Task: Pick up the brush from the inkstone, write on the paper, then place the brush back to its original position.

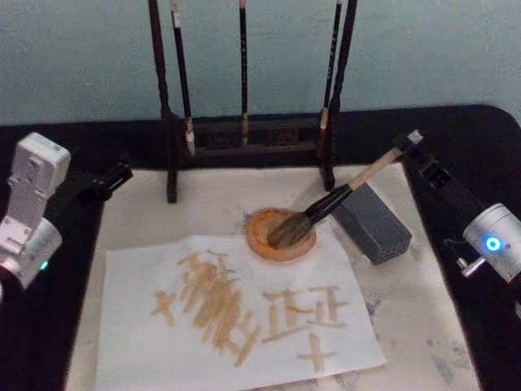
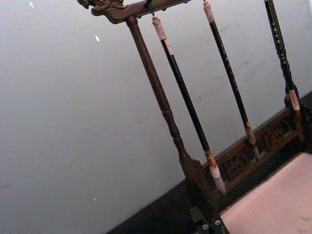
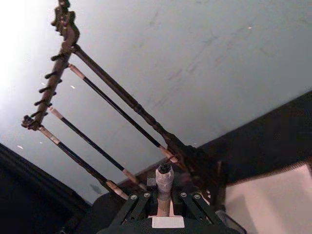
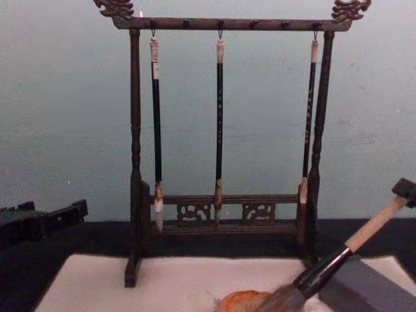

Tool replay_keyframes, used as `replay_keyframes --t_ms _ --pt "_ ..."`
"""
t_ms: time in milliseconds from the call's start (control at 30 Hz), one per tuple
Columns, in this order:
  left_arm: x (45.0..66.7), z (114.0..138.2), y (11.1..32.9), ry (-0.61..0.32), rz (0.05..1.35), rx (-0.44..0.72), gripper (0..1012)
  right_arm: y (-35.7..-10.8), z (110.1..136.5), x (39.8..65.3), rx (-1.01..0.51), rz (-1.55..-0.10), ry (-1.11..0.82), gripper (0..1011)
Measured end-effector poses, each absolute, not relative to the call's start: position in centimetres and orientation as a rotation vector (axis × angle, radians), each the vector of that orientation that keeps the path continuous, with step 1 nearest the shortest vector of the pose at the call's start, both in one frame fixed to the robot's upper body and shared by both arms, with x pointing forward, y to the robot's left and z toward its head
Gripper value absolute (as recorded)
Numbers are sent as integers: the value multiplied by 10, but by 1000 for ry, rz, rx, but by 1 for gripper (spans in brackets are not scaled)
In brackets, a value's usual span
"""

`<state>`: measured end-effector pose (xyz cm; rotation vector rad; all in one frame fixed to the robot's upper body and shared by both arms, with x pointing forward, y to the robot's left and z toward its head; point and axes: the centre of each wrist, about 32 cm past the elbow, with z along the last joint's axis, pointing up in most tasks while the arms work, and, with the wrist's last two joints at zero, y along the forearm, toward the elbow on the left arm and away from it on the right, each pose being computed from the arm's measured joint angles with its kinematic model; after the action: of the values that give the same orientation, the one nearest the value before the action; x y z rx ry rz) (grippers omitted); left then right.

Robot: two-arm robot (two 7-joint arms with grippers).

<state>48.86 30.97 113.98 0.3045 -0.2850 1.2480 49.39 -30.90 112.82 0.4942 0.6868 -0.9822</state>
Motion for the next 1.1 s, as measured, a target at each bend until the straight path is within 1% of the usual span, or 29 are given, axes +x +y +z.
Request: replay_keyframes --t_ms 1100 --pt "489 1140 310 -285 1248 304 1002 -317 1116 493 463 -1048 748 169"
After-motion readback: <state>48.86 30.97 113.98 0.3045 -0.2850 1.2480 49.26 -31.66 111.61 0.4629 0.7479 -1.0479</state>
